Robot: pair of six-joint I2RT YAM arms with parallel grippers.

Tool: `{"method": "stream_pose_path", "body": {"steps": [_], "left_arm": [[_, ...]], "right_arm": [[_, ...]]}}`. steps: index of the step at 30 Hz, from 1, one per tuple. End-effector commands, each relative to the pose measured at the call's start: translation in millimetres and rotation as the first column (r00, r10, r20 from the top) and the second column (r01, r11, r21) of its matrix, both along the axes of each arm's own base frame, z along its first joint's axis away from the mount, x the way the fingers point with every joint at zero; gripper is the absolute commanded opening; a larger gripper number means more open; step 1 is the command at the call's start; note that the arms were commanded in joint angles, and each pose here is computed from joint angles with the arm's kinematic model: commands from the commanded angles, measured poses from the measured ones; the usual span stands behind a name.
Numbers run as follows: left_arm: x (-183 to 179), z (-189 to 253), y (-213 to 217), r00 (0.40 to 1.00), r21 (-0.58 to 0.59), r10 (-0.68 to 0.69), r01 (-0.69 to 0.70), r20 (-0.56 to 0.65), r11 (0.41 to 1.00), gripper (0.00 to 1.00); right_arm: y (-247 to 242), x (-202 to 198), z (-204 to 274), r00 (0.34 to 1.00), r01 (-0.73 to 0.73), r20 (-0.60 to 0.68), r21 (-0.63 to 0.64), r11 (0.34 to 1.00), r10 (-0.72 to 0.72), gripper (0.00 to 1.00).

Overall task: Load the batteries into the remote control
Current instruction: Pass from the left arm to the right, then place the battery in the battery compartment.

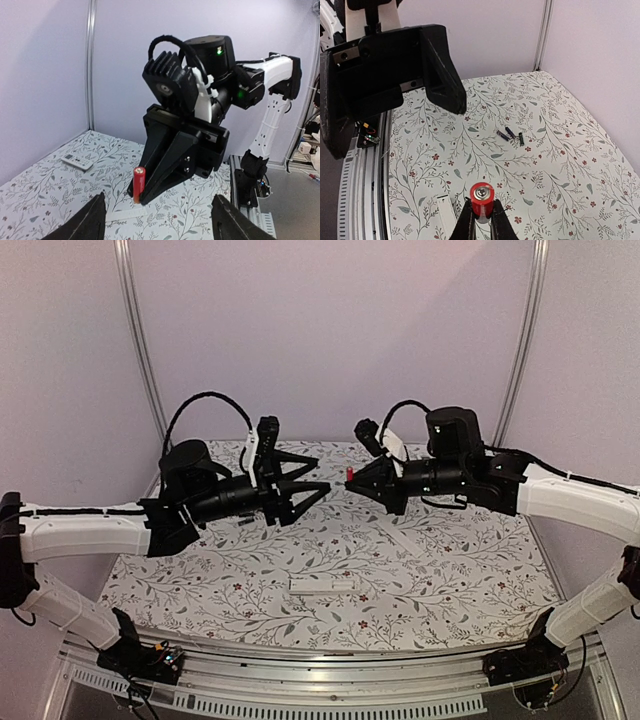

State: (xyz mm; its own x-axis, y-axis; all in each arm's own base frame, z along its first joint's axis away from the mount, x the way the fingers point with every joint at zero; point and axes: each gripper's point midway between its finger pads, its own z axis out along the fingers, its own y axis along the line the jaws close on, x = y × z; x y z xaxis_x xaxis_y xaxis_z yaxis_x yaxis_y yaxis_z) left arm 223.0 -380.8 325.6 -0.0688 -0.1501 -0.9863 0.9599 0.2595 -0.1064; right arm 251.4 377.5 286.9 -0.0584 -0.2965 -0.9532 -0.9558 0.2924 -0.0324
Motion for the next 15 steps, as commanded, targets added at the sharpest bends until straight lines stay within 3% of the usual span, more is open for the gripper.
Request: {"method": "stream_pose_path", "body": {"steps": [1,5,10,15], "left_arm": [[19,-86,29,0.977,0.346,0.209,-0.181,-0.047,0.921,0.72],[18,-138,61,0.94,0.472,0.329,-0.253,-0.087,0.845,0.72],[17,-160,83,0.897,0.421,0.416,-0.325,-0.145,0.847,0.72],[20,-174,90,0.871,0.398,0.458,-0.362,-0.177,0.843,0.7]], "right_arm": [[-27,13,-59,0.992,0.105,-0.043,-0.278,0.955,-0.122,0.0],[-33,7,-104,0.983,0.056,-0.135,-0.407,0.912,-0.121,0.0],[-14,-2,-150,0.973,-0.039,-0.217,-0.488,0.872,-0.078,0.0],[-1,-14,-201,0.966,-0.123,-0.254,-0.63,0.767,-0.054,0.0]]}}
